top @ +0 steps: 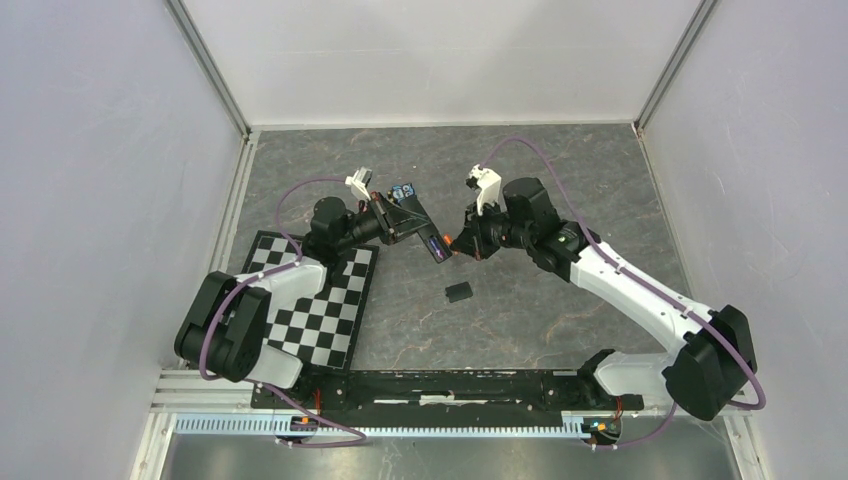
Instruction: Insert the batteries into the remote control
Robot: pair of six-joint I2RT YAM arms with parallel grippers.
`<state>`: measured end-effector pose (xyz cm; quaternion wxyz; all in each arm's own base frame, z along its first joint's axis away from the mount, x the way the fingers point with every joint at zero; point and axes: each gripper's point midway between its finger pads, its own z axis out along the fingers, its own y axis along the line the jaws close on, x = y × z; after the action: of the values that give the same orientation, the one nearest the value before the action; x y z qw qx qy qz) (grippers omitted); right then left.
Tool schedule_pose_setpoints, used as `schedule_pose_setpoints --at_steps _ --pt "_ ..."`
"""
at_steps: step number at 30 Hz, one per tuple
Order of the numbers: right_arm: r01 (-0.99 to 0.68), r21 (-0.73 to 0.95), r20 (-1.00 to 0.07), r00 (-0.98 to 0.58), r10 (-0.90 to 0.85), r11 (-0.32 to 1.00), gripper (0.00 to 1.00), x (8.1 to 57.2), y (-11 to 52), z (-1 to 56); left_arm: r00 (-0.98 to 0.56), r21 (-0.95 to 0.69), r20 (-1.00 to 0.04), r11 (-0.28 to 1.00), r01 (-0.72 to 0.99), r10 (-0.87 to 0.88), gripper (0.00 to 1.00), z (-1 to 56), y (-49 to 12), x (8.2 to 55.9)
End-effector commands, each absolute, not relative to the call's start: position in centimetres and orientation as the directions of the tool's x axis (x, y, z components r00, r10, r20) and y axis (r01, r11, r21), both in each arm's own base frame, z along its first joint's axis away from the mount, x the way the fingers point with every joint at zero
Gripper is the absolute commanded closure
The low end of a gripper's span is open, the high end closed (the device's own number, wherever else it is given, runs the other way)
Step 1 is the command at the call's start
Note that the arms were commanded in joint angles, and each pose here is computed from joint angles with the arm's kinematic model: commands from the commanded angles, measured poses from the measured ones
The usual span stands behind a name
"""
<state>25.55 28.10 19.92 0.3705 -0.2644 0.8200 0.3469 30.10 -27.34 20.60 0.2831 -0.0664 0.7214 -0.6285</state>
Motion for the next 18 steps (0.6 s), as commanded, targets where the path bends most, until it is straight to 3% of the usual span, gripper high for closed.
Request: schedule_pose_setpoints --at_steps 1,8,18 --pt "-0.727 0.358 -0.829 -0.536 -0.16 0.586 1.0 25.6 29.3 23.0 -0.827 -0.937 -0.347 0.135 0.321 -0.442 0.98 22.9 -27.9 29.8" --pt "-0.724 0.339 -0.824 -0.537 -0.183 0.6 0.99 25.6 29.8 22.9 -0.823 -0.933 -0.357 0.129 0.335 -0.442 0.98 23.5 -28.0 29.8" --pt "-0.705 0.331 -0.798 -0.564 -0.213 0.627 0.89 25.6 29.8 21.6 -0.82 -0.933 -0.358 0.128 0.338 -0.446 0.98 23.6 -27.9 29.9"
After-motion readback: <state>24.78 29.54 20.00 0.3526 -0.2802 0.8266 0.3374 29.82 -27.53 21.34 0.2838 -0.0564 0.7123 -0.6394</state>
